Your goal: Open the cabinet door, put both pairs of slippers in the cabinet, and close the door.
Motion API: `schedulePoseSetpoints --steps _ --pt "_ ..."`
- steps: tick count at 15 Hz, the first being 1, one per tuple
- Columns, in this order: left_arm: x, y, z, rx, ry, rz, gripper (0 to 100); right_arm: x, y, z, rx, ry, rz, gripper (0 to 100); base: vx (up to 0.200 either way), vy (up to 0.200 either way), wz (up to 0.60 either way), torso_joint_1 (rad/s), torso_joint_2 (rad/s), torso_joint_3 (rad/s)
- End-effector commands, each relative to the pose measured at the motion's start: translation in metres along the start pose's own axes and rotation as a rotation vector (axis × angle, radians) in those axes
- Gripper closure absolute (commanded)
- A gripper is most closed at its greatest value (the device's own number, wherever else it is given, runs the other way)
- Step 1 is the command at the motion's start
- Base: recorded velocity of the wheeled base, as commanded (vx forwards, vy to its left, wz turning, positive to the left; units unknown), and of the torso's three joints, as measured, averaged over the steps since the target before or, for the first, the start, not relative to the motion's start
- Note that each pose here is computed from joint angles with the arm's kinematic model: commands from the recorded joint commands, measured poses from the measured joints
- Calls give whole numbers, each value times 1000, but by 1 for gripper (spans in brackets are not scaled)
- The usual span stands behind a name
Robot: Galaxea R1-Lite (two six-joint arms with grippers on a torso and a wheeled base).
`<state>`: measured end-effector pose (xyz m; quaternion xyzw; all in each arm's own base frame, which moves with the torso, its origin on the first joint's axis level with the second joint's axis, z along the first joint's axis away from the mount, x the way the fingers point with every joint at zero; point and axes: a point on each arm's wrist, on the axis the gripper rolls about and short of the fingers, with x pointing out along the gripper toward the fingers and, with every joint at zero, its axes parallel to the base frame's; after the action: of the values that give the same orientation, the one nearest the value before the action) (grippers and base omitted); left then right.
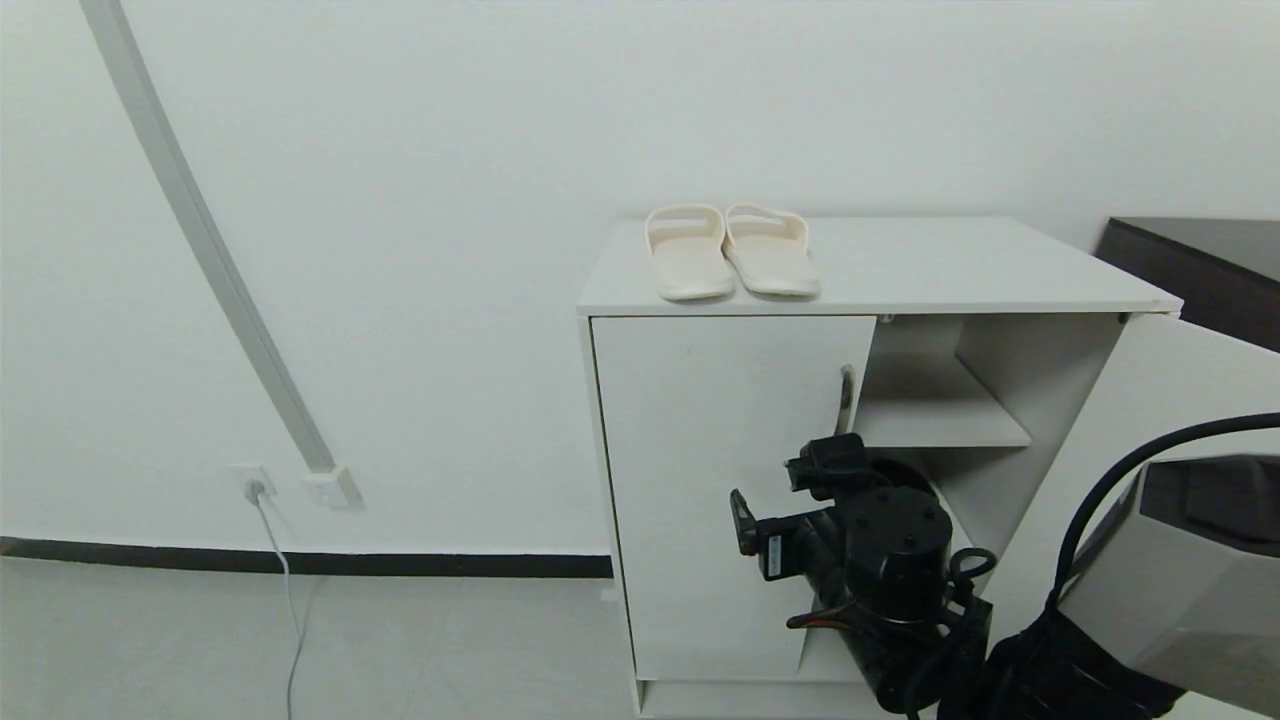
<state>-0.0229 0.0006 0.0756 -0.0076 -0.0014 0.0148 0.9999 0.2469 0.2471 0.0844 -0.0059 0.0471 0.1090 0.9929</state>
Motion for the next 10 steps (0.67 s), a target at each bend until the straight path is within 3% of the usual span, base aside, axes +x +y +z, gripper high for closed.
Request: schedulePoseSetpoints --steps 1,10 --pt "0 0 0 0 1 1 100 0 0 0 -3 -1 1 0 0 0 0 154 -481 -325" --pt "0 0 0 0 1 1 100 -2 0 -1 -11 1 2 0 0 0 0 194 -507 -319"
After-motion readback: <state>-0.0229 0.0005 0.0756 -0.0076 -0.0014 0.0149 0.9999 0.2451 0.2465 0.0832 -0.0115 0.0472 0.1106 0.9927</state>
